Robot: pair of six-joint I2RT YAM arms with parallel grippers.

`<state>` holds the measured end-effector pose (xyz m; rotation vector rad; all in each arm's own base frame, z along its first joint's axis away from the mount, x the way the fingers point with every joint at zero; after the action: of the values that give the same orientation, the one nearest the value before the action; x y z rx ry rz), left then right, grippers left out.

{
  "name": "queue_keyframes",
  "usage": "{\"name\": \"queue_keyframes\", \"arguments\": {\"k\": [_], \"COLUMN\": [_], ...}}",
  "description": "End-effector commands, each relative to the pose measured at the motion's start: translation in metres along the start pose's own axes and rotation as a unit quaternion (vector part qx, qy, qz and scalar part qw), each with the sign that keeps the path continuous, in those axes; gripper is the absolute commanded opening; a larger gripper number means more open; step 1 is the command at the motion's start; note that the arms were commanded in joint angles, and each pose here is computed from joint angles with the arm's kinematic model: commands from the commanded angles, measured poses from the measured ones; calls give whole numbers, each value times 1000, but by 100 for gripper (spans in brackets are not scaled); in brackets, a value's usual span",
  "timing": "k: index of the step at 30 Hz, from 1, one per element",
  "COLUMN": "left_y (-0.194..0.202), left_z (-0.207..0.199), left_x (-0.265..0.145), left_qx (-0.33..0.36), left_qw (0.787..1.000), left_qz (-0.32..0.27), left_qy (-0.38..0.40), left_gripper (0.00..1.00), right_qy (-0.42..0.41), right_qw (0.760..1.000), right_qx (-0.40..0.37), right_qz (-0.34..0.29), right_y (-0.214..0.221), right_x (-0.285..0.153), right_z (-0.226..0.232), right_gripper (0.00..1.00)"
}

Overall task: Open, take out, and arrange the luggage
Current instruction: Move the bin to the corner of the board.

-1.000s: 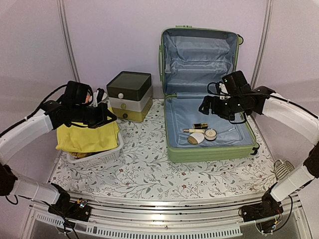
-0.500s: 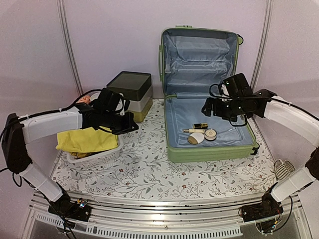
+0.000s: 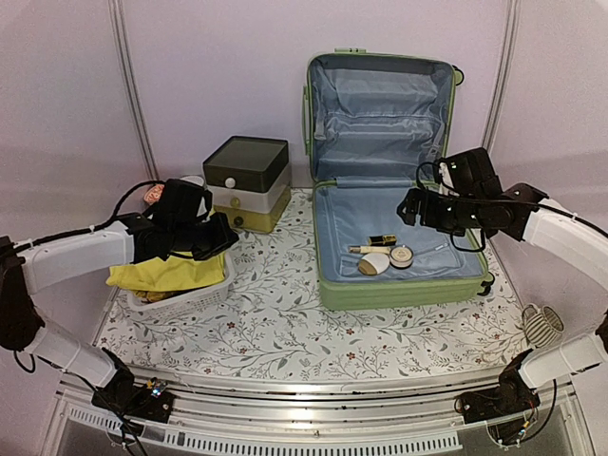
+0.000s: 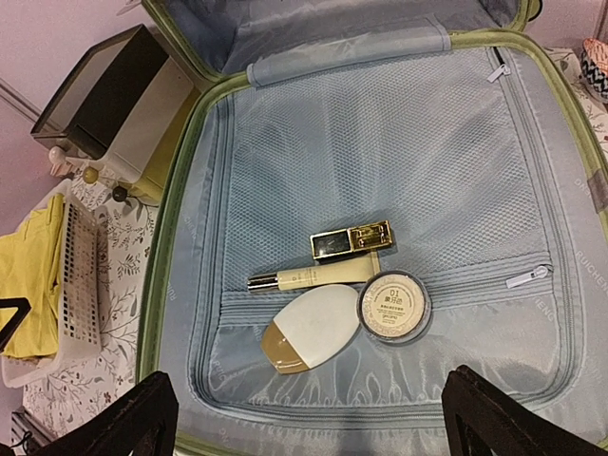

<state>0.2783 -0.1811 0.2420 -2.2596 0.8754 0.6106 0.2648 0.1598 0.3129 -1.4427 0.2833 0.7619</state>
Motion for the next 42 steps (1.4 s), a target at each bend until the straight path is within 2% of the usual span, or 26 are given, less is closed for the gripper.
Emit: {"name": "queue_keyframes", "arguments": {"k": [1, 8, 13, 19, 25, 29, 35, 42], "left_y": [-3, 7, 25, 34, 40, 40, 35, 33], "left_z": [-12, -37, -57, -67, -62, -52, -22, 26], "left_x": [-11, -5, 20, 51, 90, 108, 112, 98], "left_qx": [17, 60, 79, 84, 91, 88, 80, 76], "left_qw": [997, 994, 991, 993, 994, 991, 979, 957], "left_qz": [-13, 0, 35, 45, 67, 63, 13, 14], "left_qy": [70, 93, 99, 76, 8, -84, -189, -281], "left_gripper": [0, 0, 0, 0, 0, 0, 0, 0], "right_qy": [6, 9, 13, 15, 19, 16, 18, 16], "right_qw": [1000, 1000, 1000, 1000, 1000, 999, 999, 1000], "right_qx": [8, 7, 4, 3, 3, 2, 0, -2], "right_qz": [-19, -21, -19, -21, -25, -28, -27, -23], "right_y": [-4, -3, -1, -1, 0, 0, 4, 5], "right_x": [-2, 0, 1, 0, -3, -6, -8, -5], "right_z": [-3, -3, -4, -5, -7, -7, -9, -8], "right_gripper": [99, 99, 99, 99, 99, 99, 99, 99]}}
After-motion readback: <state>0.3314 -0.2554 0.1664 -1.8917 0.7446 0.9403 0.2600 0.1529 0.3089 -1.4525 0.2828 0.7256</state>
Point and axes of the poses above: each gripper's point midway between its finger pads, its own x axis out along the fingers, its own z axis along the line the jaws close on, y = z × x, the point moved 10 cm from there along -x, back along the fingers, and after that the axes turned 14 degrees about -x, right-handed, at the moved point
